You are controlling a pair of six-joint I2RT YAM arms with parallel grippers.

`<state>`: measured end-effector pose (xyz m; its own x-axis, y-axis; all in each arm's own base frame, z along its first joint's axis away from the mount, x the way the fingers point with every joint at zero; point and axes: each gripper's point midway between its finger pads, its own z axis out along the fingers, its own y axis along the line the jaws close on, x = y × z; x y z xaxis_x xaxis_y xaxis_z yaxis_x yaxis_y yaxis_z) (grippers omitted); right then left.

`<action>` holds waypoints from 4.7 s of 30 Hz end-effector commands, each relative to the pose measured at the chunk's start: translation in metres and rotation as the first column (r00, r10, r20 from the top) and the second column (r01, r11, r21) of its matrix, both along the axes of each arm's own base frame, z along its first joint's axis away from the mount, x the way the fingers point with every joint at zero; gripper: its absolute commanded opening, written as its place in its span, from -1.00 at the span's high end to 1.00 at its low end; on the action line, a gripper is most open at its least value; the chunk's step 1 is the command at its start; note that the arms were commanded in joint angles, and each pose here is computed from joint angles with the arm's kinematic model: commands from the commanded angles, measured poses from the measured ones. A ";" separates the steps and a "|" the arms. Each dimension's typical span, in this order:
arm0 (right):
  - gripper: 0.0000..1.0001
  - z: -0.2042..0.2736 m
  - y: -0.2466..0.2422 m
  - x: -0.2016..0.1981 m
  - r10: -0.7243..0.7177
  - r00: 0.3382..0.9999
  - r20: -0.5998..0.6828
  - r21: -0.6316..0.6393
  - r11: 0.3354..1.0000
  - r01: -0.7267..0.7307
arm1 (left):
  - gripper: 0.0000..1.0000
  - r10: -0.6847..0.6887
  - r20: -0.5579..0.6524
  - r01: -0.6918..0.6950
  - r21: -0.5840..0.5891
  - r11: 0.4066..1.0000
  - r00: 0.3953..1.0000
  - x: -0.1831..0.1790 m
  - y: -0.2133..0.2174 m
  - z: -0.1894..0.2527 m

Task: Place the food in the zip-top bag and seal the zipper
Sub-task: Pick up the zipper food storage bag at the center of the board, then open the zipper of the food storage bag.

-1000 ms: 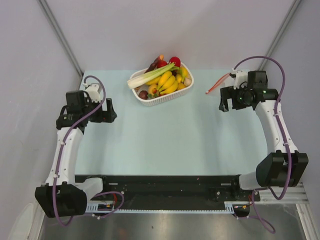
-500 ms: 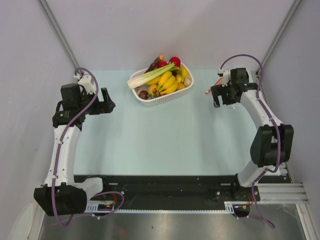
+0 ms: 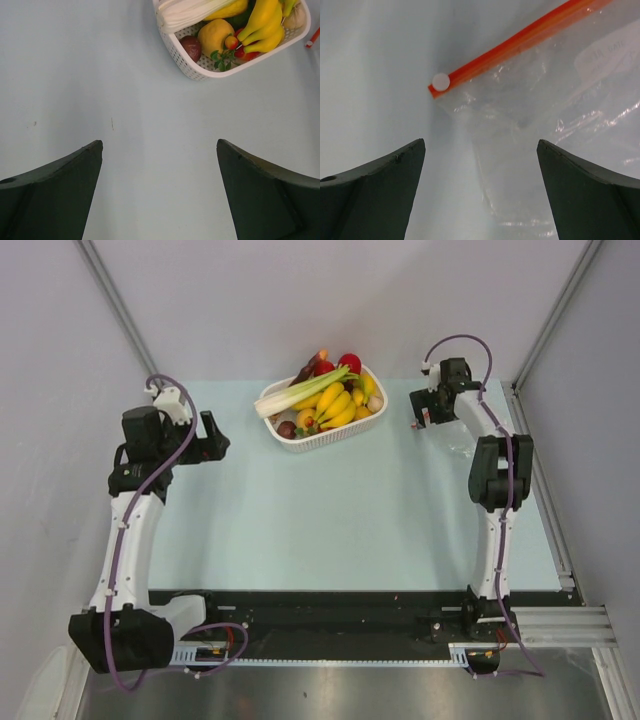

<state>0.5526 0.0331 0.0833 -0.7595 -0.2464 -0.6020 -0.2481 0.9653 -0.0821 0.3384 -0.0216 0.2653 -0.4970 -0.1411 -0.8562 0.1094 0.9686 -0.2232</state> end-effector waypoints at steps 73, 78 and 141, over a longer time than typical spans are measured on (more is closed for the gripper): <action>1.00 0.242 0.240 -0.326 0.659 0.532 0.532 -0.003 0.630 -0.777 | -0.72 -0.511 -0.002 0.398 -0.626 0.671 0.860 -0.077 -0.227 0.044; 1.00 0.243 0.252 -0.336 0.688 0.485 0.540 -0.005 0.579 -0.815 | -0.72 -0.517 -0.015 0.374 -0.671 0.640 0.856 -0.063 -0.239 0.040; 0.14 0.190 0.203 -0.238 0.164 0.979 0.123 0.540 0.816 -0.204 | 0.99 -0.428 0.009 0.428 -0.017 0.904 0.904 -0.014 -0.303 0.010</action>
